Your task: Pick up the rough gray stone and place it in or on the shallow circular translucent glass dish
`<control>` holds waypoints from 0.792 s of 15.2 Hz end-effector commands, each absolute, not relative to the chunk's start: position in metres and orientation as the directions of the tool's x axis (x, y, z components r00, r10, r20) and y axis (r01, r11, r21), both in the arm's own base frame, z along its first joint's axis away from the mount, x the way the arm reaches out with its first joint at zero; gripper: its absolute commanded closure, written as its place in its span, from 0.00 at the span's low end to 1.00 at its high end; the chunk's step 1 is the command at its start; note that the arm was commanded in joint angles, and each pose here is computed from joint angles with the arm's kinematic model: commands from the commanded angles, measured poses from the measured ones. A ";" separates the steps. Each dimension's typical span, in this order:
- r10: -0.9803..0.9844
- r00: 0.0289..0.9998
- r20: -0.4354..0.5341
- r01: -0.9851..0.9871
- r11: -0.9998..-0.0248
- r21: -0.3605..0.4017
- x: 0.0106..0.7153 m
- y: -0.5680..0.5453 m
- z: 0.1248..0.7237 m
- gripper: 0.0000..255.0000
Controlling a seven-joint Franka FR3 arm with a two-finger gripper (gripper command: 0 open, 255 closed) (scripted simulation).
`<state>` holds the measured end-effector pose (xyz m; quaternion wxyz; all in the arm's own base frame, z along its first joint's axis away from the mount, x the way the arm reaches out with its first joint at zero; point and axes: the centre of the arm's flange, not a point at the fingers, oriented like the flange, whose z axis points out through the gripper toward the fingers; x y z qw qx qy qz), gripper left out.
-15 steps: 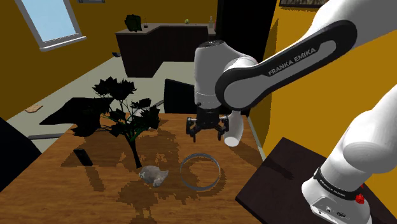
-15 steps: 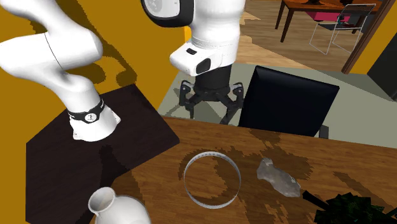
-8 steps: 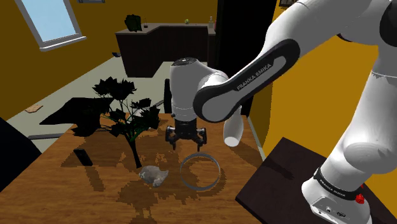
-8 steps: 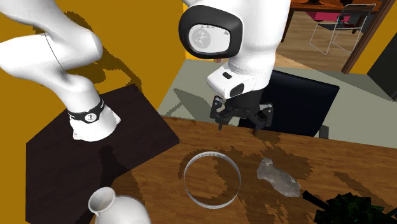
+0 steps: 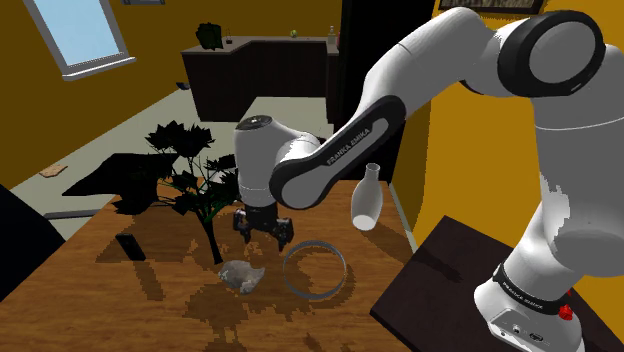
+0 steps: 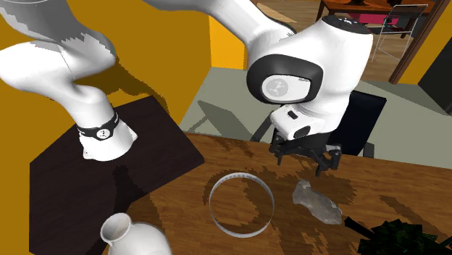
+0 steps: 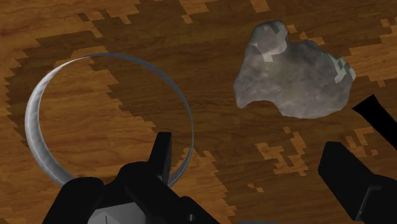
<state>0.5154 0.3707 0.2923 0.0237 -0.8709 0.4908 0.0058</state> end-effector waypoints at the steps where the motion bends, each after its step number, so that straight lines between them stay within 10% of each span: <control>1: -0.858 0.513 -0.033 -0.859 -0.512 -0.036 0.517 0.374 0.282 0.00; 12: -0.858 0.513 -0.033 -0.859 -0.512 -0.036 0.517 0.375 0.257 0.00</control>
